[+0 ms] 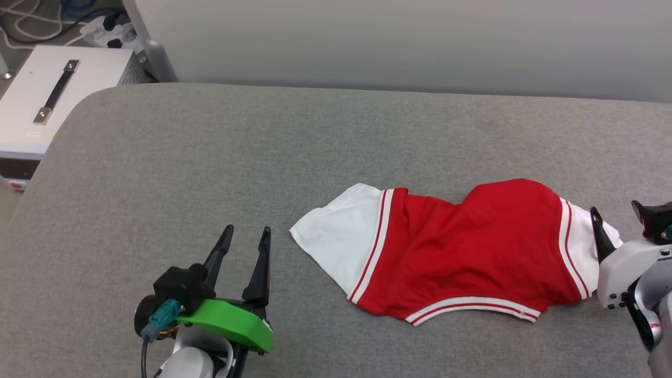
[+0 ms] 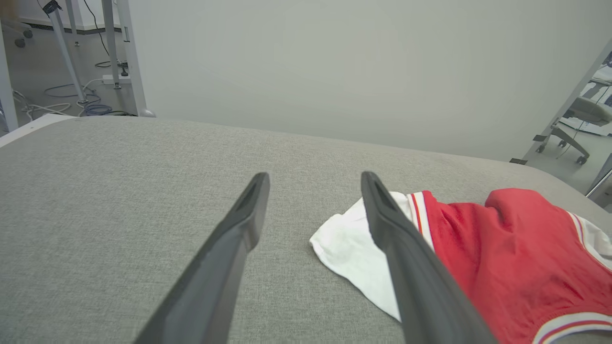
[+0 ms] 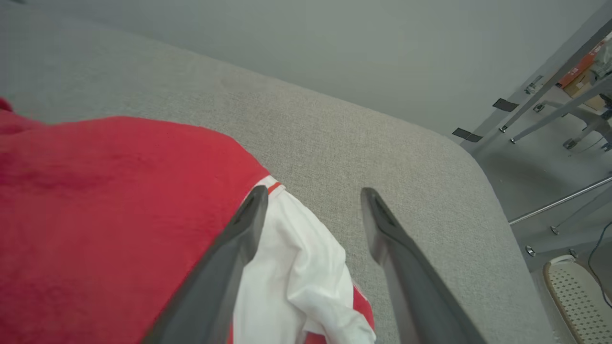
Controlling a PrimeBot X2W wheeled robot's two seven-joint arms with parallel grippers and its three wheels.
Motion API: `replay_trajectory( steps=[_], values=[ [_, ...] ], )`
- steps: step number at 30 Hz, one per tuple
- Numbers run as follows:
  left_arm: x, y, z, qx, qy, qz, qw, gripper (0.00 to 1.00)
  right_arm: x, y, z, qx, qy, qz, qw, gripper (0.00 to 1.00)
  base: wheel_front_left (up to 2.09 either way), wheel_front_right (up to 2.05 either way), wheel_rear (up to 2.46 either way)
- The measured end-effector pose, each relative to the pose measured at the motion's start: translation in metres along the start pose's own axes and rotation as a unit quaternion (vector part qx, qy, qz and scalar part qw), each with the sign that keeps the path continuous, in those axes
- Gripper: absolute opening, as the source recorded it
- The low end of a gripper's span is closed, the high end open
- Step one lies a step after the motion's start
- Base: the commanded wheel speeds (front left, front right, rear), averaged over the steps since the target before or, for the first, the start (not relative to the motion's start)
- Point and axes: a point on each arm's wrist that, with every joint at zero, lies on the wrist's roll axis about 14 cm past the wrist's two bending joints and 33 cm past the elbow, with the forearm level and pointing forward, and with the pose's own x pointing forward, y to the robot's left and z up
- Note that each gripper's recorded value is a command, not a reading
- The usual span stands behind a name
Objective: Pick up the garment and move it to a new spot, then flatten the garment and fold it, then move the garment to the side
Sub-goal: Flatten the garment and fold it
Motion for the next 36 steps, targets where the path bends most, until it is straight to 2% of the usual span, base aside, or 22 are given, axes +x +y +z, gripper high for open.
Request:
replay_trajectory(
  steps=[4,12,17,24,30,34,36],
  values=[
    [0.000,-0.010,0.000,-0.006,-0.001,-0.014,1.000,1.00,-0.020,0.004,0.017,0.050,-0.056,-0.011,0.997,1.00,0.00,0.00,0.00],
    [0.005,-0.036,-0.008,-0.025,0.009,-0.049,0.998,1.00,-0.062,0.016,0.013,0.142,-0.104,-0.046,0.983,1.00,0.00,0.00,0.00],
    [0.008,-0.041,-0.019,-0.026,0.027,-0.058,0.998,1.00,-0.072,0.021,0.012,0.162,-0.108,-0.055,0.979,1.00,0.00,0.00,0.00],
    [0.026,-0.045,-0.036,-0.022,0.072,-0.073,0.994,1.00,-0.074,0.012,0.009,0.160,-0.103,-0.071,0.979,1.00,0.00,0.00,0.00],
    [0.047,-0.036,-0.068,0.009,0.196,-0.058,0.979,1.00,-0.071,0.015,-0.008,0.160,-0.073,-0.071,0.982,1.00,0.00,0.00,0.00],
    [0.048,-0.007,-0.100,0.059,0.298,-0.018,0.953,1.00,-0.068,0.021,-0.018,0.164,-0.055,-0.068,0.983,1.00,0.00,0.00,0.00],
    [0.048,0.003,-0.110,0.072,0.325,-0.004,0.943,1.00,-0.068,0.022,-0.022,0.164,-0.048,-0.070,0.983,1.00,0.00,0.00,0.00]
  ],
)
